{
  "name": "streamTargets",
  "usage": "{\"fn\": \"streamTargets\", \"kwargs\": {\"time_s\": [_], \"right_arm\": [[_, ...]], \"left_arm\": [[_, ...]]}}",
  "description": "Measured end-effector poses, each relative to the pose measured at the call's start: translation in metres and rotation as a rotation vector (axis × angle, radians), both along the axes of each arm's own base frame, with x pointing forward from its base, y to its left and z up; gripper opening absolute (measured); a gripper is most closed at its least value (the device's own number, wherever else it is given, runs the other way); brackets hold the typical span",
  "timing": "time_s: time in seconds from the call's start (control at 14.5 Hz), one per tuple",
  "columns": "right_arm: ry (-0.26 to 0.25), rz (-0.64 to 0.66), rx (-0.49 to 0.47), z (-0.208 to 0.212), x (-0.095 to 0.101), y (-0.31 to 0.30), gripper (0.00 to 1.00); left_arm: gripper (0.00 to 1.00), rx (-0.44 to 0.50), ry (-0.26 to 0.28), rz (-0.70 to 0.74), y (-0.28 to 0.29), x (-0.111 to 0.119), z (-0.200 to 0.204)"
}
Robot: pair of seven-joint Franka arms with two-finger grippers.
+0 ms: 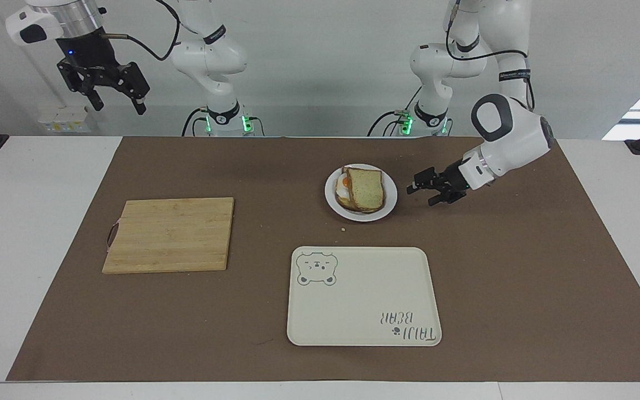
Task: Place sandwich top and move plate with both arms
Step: 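Reach the left gripper to the white plate rim and grasp it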
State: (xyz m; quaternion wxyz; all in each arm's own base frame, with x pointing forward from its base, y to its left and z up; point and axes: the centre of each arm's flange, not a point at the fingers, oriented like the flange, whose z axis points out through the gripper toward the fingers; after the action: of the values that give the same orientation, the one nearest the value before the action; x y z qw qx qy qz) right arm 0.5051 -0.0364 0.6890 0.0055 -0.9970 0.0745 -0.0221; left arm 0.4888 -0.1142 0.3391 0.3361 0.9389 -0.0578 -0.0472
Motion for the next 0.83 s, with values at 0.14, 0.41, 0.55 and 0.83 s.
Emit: {"fn": "streamTargets", "kwargs": {"time_s": [0.14,0.41,0.55,0.83], "right_arm": [[0.019,0.017,-0.001,-0.010,0.007,0.009,1.00],[0.033,0.050,-0.001,-0.017,0.010,0.026,1.00],[0.033,0.051,-0.001,-0.017,0.010,0.027,1.00],[0.029,0.050,-0.001,-0.017,0.011,0.026,1.00]], "left_arm": [[1.00,-0.026,0.021,0.007,-0.001,-0.016,-0.022],[1.00,-0.044,0.053,0.026,-0.017,-0.039,-0.045],[0.93,-0.067,0.065,0.028,-0.026,-0.050,-0.053],[0.44,-0.103,0.055,0.012,-0.025,-0.063,-0.066]]}}
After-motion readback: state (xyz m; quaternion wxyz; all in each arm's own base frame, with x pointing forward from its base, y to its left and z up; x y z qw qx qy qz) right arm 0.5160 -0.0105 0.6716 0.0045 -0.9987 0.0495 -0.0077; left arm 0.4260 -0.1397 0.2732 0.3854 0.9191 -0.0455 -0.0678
